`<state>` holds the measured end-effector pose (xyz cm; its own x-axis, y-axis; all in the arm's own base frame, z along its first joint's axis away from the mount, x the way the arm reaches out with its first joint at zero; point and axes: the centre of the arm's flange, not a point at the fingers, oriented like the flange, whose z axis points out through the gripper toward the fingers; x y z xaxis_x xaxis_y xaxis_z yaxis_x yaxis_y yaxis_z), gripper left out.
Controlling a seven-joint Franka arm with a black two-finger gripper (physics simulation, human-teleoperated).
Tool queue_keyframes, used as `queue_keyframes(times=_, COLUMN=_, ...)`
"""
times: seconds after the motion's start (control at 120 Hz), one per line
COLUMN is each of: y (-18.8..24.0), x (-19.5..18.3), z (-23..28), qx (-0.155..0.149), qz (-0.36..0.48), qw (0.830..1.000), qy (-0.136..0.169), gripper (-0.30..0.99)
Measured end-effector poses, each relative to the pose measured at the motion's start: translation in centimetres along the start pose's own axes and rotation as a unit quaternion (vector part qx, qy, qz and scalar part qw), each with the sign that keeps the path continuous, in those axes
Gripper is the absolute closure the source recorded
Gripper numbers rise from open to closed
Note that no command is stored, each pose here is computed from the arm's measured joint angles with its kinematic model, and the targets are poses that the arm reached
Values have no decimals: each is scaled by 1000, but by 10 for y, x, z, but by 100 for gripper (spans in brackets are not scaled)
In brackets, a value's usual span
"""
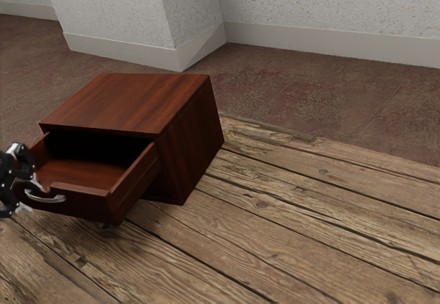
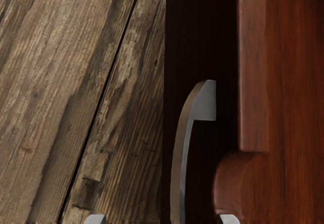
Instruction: Pull the drawer handle with one arm to open the drawer
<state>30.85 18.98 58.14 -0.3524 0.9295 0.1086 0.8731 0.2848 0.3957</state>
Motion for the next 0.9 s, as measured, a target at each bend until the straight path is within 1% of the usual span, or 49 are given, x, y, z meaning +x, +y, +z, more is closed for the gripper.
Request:
queue_keyframes(times=0.067, y=1, x=-3, z=-19, qx=-17, qz=5, qw=1000, qy=3, gripper=44)
queue_keyframes(times=0.117, y=24, x=-12, z=-64, qx=-46, qz=25, qw=999, qy=-5, gripper=38)
queue_keyframes(times=0.183, y=71, x=-27, z=-130, qx=-71, qz=60, qw=995, qy=-30, gripper=28)
queue_keyframes(times=0.233, y=112, x=-44, z=-172, qx=-77, qz=91, qw=991, qy=-53, gripper=22)
queue_keyframes(times=0.267, y=131, x=-61, z=-192, qx=-74, qz=114, qw=988, qy=-68, gripper=19)
queue_keyframes(times=0.333, y=141, x=-112, z=-209, qx=-52, qz=171, qw=978, qy=-104, gripper=14)
queue_keyframes(times=0.4, y=134, x=-148, z=-194, qx=-3, qz=213, qw=968, qy=-133, gripper=10)
queue_keyframes(times=0.458, y=129, x=-167, z=-183, qx=27, qz=233, qw=961, qy=-145, gripper=8)
queue_keyframes(times=0.5, y=127, x=-176, z=-166, qx=54, qz=238, qw=959, qy=-146, gripper=6)
queue_keyframes(times=0.542, y=126, x=-187, z=-155, qx=74, qz=246, qw=956, qy=-143, gripper=5)
queue_keyframes(times=0.625, y=122, x=-216, z=-140, qx=104, qz=268, qw=949, qy=-132, gripper=3)
queue_keyframes(times=0.708, y=116, x=-221, z=-117, qx=133, qz=267, qw=946, qy=-125, gripper=2)
queue_keyframes(times=0.75, y=115, x=-221, z=-112, qx=140, qz=264, qw=946, qy=-123, gripper=2)
queue_keyframes(times=0.9, y=109, x=-225, z=-115, qx=145, qz=263, qw=946, qy=-126, gripper=1)
